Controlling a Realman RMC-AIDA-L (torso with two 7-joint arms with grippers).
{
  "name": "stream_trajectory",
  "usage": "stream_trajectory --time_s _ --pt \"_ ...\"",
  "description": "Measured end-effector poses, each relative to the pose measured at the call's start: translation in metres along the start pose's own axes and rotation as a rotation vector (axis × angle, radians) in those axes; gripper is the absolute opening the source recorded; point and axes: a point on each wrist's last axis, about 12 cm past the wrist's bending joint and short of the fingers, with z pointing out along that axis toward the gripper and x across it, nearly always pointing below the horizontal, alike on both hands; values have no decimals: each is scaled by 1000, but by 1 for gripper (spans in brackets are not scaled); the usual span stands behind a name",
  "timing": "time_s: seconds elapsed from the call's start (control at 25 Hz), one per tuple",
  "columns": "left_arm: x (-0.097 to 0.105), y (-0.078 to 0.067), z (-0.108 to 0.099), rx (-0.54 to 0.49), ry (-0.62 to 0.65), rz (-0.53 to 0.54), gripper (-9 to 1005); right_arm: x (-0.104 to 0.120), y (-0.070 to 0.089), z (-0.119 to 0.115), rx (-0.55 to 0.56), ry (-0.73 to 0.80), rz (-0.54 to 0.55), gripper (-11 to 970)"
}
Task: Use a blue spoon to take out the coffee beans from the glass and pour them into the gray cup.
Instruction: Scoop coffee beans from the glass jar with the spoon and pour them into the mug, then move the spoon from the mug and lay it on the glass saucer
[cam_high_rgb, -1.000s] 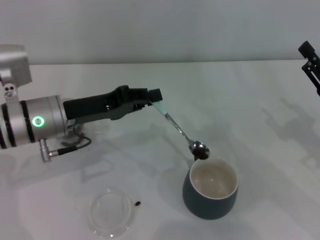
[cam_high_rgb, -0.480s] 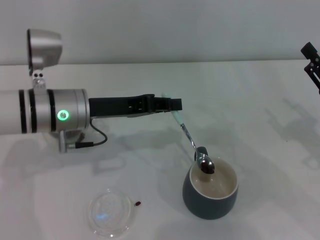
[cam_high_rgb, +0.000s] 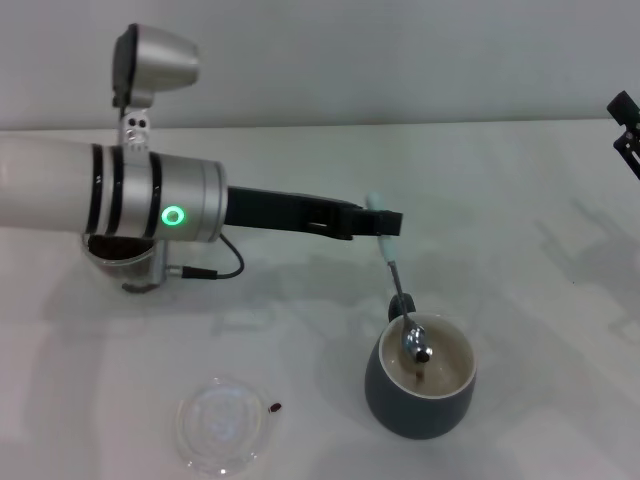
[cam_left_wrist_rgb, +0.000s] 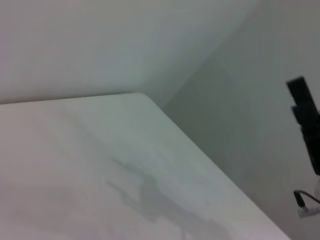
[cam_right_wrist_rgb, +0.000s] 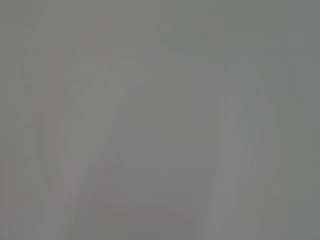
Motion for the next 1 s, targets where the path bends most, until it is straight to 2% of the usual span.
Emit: stream_trajectory --time_s 0.32,0.48,0.64,0.96,1.0 --pt "-17 -10 1 8 -7 86 136 1 1 -6 7 10 6 624" --pt "-18 -14 -4 24 -16 80 136 0 1 -8 9 10 5 624" --pt "-5 -10 -25 22 -76 37 136 0 0 -8 9 8 2 624" --pt "38 5 -87 -41 -232 -75 136 -2 -8 -5 50 -8 -15 624" --pt "38 5 -87 -41 -232 -75 136 -3 -9 -5 57 -9 -18 624"
